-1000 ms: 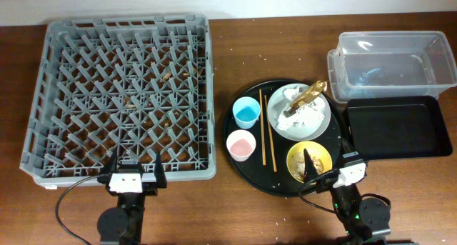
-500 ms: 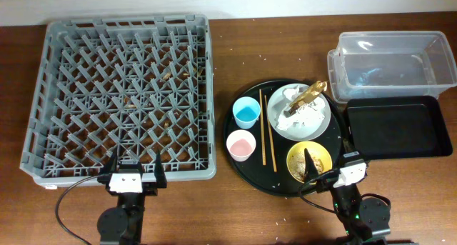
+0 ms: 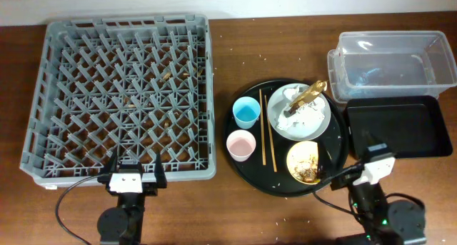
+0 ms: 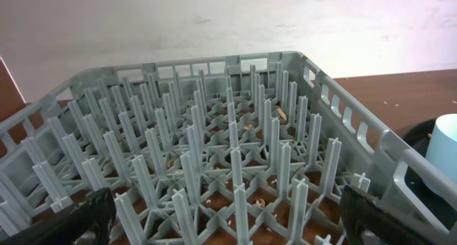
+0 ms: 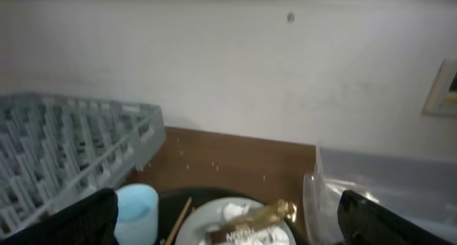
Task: Sort waste into correct bins and load items into the dishwasher rack
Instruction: 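Move the right gripper toward the white plate with tissue and wrapper, then grasp the tissue and Nescafe wrapper with the right gripper, drop into clear bin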
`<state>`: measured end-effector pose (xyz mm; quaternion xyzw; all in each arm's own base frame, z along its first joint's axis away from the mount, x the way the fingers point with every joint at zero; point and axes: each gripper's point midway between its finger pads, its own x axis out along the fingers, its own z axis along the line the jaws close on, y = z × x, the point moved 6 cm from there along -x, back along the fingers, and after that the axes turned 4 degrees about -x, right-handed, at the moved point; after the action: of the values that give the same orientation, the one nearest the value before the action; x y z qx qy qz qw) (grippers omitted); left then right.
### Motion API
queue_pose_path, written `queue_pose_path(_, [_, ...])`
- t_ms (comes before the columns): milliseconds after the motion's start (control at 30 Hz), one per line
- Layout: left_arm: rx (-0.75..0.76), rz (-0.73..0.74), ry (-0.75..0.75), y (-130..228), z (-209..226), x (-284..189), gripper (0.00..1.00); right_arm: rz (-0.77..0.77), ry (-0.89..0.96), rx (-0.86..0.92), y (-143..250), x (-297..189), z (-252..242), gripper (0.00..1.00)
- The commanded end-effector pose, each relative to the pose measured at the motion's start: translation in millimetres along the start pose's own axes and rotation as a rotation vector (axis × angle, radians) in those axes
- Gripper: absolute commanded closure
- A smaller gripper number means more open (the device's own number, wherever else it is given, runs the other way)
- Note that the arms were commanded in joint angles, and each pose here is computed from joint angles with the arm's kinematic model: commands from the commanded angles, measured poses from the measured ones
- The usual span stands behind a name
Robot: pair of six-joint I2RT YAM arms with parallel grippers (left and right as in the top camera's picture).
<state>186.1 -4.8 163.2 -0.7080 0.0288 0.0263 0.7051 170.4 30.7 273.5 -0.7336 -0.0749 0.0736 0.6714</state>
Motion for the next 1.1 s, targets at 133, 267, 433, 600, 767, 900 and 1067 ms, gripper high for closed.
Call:
queue_pose_path(133, [0.016,0.003,0.012,2,-1,0,0.01,0.436,-0.067,0.057,-47,97,-10,0.02])
queue_pose_path(267, [0.016,0.003,0.011,2,-1,0,0.01,0.797,-0.091,0.106,-5,182,-14,0.02])
queue_pose_path(433, [0.016,0.003,0.012,2,-1,0,0.01,1.021,-0.039,0.161,98,230,-22,0.13])
queue_pose_path(600, [0.016,0.003,0.011,2,-1,0,0.01,1.24,0.101,0.197,194,240,-26,0.12])
queue_pose_path(767, [0.016,0.003,0.012,2,-1,0,0.01,1.343,0.093,0.202,226,232,-22,0.64])
queue_pose_path(900, [0.016,0.003,0.011,2,-1,0,0.01,1.267,0.07,0.22,171,240,-24,0.96])
queue_pose_path(1067, [0.016,0.003,0.012,2,-1,0,0.01,0.95,0.421,0.339,28,239,-111,0.96])
